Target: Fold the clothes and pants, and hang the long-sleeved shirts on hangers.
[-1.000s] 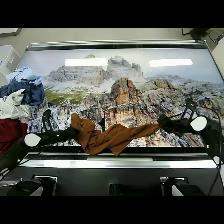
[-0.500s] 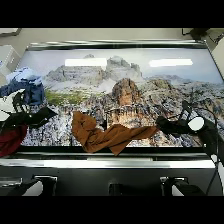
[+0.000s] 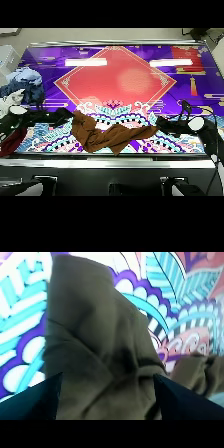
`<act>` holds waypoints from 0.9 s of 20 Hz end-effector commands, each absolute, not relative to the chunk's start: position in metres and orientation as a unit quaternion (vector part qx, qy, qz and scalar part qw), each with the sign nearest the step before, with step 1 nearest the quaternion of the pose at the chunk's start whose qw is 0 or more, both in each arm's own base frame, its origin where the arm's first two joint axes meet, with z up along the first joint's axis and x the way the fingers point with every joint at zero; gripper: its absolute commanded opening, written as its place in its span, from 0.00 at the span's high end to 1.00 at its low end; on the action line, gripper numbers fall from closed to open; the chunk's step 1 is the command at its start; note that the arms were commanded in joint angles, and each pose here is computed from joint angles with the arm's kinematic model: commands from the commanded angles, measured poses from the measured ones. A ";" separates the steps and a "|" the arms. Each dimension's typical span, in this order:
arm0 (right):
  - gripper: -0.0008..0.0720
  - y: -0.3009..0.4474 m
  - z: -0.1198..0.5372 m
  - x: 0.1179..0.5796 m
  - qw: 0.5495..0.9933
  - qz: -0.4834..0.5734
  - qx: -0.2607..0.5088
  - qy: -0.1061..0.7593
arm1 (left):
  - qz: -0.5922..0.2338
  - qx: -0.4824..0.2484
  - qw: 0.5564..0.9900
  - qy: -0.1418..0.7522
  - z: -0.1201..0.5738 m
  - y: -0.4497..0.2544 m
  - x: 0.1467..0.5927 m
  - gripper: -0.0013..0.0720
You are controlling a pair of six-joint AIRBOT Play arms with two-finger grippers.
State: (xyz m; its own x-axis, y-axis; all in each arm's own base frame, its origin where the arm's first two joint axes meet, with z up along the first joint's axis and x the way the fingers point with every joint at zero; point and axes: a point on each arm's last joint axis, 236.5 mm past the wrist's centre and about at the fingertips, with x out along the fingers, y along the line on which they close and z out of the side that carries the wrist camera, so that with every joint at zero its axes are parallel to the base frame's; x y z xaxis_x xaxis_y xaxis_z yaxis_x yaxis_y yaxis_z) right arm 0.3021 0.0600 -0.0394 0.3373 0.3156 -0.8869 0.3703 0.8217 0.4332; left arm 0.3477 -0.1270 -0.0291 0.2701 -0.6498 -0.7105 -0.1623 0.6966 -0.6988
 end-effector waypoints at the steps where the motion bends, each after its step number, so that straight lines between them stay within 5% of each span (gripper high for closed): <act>1: 0.93 0.060 -0.040 0.302 0.762 -0.018 0.298 0.575 | -0.224 -0.293 0.707 0.603 -0.037 -0.169 0.328 0.16; 4: 0.93 0.060 -0.040 0.302 0.761 -0.018 0.298 0.576 | -0.225 -0.215 0.695 0.648 -0.065 -0.175 0.304 0.16; 8: 0.93 0.060 -0.040 0.302 0.761 -0.018 0.297 0.576 | -0.220 -0.205 0.677 0.672 -0.088 -0.183 0.295 0.20; 9: 0.93 0.060 -0.040 0.302 0.761 -0.018 0.298 0.576 | -0.222 -0.202 0.673 0.676 -0.090 -0.186 0.293 0.46; 10: 0.93 0.060 -0.040 0.302 0.762 -0.018 0.298 0.575 | -0.224 -0.205 0.672 0.676 -0.089 -0.188 0.293 0.84; 11: 0.93 0.059 -0.039 0.305 0.765 -0.019 0.298 0.570 | -0.232 -0.204 0.677 0.668 -0.082 -0.190 0.297 0.94; 15: 0.93 0.038 0.026 0.356 0.833 -0.013 0.252 0.492 | -0.264 -0.178 0.783 0.534 0.037 -0.165 0.373 0.94; 18: 0.93 0.004 0.178 0.403 0.925 -0.019 0.168 0.341 | -0.217 -0.192 0.884 0.367 0.193 -0.097 0.416 0.94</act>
